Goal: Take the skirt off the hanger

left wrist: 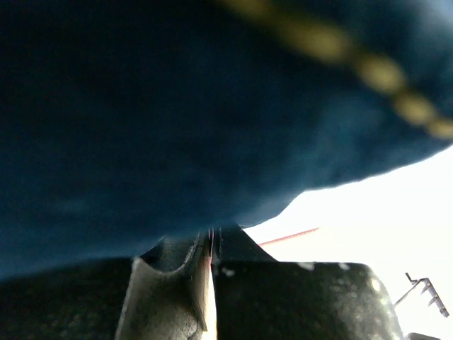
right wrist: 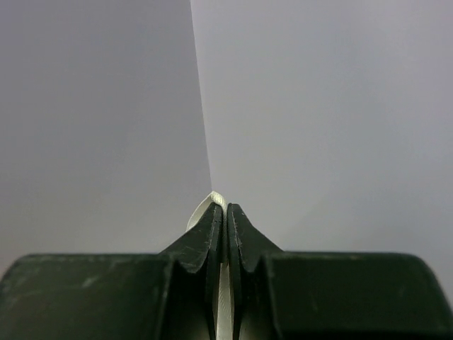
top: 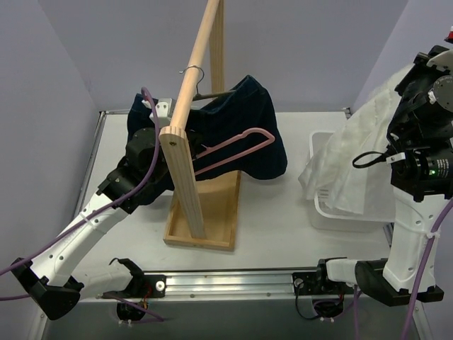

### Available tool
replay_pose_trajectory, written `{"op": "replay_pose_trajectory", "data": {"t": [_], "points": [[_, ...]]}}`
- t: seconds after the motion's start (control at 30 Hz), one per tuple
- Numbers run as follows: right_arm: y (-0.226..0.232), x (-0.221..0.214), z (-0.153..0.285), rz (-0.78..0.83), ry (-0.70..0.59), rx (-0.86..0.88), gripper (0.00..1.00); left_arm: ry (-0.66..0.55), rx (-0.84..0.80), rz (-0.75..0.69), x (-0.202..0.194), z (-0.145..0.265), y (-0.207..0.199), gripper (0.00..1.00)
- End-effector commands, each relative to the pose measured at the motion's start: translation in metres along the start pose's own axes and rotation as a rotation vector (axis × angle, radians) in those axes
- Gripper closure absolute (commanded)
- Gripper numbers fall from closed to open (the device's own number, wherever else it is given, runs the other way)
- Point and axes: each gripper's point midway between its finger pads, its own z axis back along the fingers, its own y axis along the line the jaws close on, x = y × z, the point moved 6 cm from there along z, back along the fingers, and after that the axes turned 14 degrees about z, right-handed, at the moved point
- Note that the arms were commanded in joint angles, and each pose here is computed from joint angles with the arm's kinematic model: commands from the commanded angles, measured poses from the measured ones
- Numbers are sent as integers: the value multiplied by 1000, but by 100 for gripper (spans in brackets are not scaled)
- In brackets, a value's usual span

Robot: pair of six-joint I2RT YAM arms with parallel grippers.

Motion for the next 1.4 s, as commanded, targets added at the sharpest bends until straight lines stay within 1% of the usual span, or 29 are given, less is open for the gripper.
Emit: {"op": "replay_pose_trajectory", "data": {"t": [0.0,0.07,0.23,0.4,0.43,0.5,0.53,0.63,0.67,0.73,0.77,0.9,0.97,1.1,1.23,1.27,1.3,1.37], "points": [[-38,52,10,-93,-178,-146,100,8,-21,-11,1,-3,-3,98],[-36,54,5,-75,-176,-157,100,13,-12,-16,-1,-4,0,98],[-43,70,7,-102,-223,-175,100,20,-2,-20,-4,-6,4,98],[-39,56,10,-93,-186,-162,100,29,-3,-19,-6,-9,6,98],[-27,39,4,-64,-145,-138,100,29,-3,-19,-7,-9,6,98],[-24,25,8,-73,-119,-125,100,33,-5,-18,-7,-10,6,98],[-11,0,2,-39,-60,-109,100,37,-10,-19,-8,-10,6,98],[1,-32,7,-51,5,-71,100,54,-12,-25,-11,-10,7,98],[12,-56,5,-28,62,-51,100,57,-13,-27,-11,-9,7,98],[19,-78,9,-40,110,-33,100,67,-7,-32,-13,-6,9,98],[27,-99,9,-7,159,-23,100,66,-10,-37,-13,-4,9,98],[32,-131,17,-19,232,-30,100,80,-9,-51,-15,3,12,98],[32,-137,17,-12,245,-42,100,88,-8,-55,-16,7,13,98],[28,-125,9,-2,224,-70,100,99,-17,-57,-19,10,14,98],[21,-91,-1,-31,122,-104,100,110,-30,-52,-19,12,12,98],[21,-87,-3,-40,98,-106,100,112,-32,-50,-19,13,12,98],[21,-78,-7,-61,47,-110,100,113,-33,-48,-19,14,12,98],[23,-70,-11,-74,13,-100,100,112,-40,-48,-18,16,11,98]]}}
